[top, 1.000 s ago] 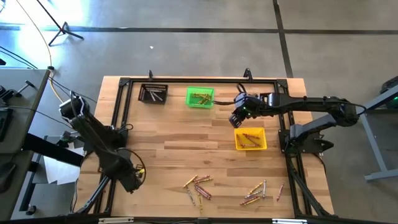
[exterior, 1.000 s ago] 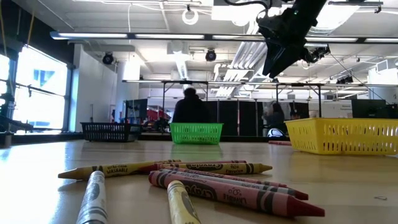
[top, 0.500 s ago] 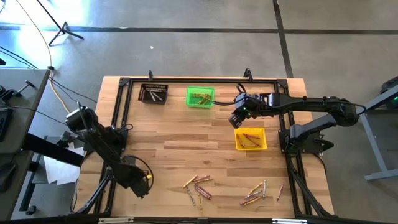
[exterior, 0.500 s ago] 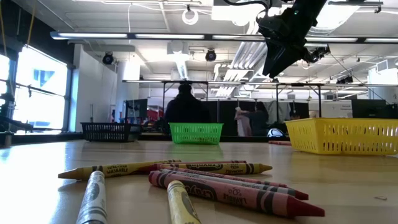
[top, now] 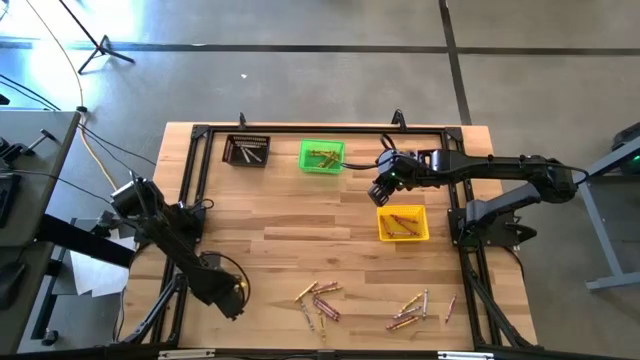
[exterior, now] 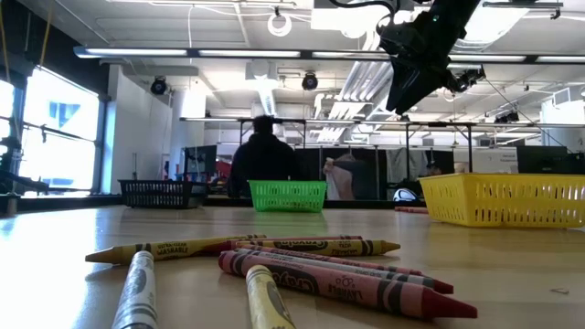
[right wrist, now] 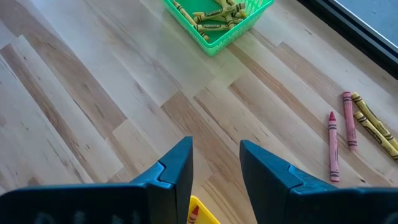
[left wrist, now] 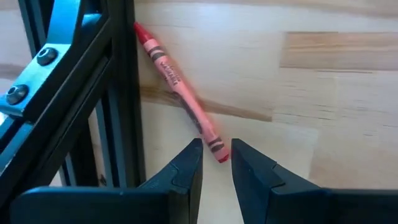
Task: Sort crayons
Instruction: Put the red crayon into the yellow basket
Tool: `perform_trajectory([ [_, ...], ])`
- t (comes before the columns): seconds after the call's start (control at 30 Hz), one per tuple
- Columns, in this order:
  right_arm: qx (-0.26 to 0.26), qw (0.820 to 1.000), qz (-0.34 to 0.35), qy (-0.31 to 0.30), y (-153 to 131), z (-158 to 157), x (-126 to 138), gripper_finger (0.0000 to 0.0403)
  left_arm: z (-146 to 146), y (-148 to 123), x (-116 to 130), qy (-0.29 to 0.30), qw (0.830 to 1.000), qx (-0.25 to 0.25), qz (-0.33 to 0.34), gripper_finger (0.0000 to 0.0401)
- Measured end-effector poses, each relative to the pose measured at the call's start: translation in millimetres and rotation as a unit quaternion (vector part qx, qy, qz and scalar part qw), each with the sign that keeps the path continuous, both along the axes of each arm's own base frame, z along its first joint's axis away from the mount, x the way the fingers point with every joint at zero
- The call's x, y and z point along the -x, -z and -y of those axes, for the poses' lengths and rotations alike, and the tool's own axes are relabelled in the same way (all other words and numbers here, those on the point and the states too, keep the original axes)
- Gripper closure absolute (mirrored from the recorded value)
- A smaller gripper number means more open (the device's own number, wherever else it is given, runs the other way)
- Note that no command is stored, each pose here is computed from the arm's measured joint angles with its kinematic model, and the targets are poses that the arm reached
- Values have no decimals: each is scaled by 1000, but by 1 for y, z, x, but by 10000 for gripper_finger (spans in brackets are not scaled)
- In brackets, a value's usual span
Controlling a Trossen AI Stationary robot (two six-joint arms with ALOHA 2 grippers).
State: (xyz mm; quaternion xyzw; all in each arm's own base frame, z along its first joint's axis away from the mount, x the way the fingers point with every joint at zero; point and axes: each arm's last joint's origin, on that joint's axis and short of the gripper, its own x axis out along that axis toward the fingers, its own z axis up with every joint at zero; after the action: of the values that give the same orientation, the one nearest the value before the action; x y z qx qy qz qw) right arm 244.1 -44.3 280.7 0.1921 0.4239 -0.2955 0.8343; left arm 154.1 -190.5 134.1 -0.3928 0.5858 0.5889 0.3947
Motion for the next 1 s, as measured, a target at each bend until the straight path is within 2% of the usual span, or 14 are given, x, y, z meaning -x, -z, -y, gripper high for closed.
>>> perform_trajectory([
  [0.1, 0, 1000, 0, 0, 0, 0, 0, 286, -2, 6, 4, -13, 1000, 13, -20, 331],
  [0.43, 0, 1000, -1, 0, 0, 0, 0, 286, -10, 19, 5, -18, 999, 36, -7, 332],
  [0.6, 0, 1000, 0, 0, 0, 0, 0, 286, -10, 20, 4, -2, 999, 42, -5, 357],
  [0.77, 12, 1000, -2, 7, 0, 1, 0, 286, -8, 14, 2, 14, 998, 53, 4, 393],
  [1.0, 13, 1000, 2, 11, -1, 3, 0, 286, -8, -6, -3, 23, 996, 58, 63, 400],
])
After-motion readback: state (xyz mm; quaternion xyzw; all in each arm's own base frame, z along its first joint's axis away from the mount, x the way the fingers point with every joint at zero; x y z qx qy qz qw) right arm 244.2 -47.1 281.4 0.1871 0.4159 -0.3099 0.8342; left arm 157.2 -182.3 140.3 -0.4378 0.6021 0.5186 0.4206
